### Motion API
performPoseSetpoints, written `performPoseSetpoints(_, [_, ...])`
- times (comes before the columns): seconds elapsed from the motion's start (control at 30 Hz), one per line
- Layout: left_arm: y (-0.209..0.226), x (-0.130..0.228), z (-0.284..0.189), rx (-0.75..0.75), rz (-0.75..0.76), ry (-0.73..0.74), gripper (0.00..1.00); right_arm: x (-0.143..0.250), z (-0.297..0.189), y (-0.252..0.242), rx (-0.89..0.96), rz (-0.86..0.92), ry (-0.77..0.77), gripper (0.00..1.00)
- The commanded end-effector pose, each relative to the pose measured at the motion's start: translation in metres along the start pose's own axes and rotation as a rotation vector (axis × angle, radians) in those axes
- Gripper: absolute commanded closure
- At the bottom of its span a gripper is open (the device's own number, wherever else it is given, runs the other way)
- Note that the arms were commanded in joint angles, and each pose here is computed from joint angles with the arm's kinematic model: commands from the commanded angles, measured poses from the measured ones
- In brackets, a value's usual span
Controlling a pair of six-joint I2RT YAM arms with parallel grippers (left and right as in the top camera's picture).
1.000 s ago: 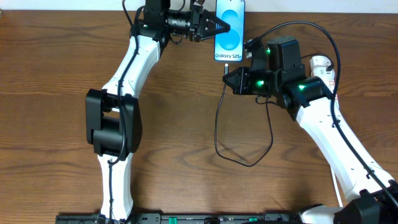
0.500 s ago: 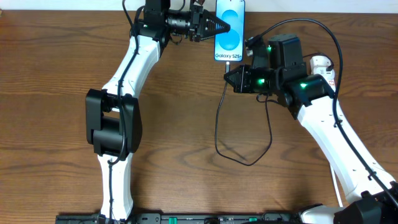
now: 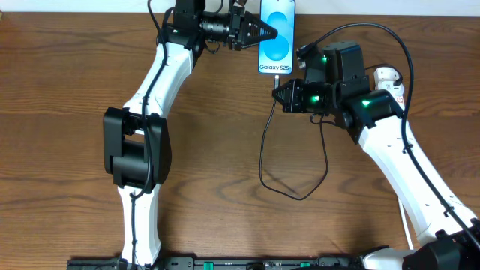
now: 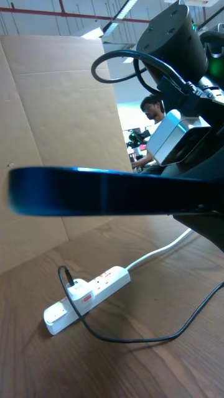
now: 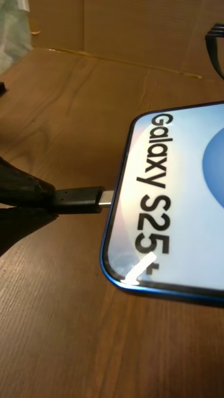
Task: Plug charger to phone and switch on socket
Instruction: 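Push the plug upward into the phone port with the right gripper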
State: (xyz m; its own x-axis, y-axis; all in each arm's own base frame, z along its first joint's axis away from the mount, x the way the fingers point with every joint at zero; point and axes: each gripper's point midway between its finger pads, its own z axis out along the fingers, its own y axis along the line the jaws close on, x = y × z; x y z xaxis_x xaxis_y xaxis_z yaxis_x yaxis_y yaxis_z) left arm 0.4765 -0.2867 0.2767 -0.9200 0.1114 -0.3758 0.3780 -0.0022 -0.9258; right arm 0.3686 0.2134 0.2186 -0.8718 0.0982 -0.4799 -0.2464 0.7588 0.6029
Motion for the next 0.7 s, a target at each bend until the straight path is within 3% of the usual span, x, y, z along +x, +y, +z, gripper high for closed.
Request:
performPoseSetpoints(0.0, [-0.0237, -0.0032, -0.0052, 0.011, 0.063, -0.001, 0.93, -0.0040, -0.0029, 0.0140, -0.038, -0.035, -0.006, 0.99])
performPoseSetpoints(0.67, [-0.0236, -0.0032, -0.0052, 0.011, 0.062, -0.001, 0.93, -0.0089, -0.0034, 0.0180, -0.056, -0.047, -0.024, 0.99])
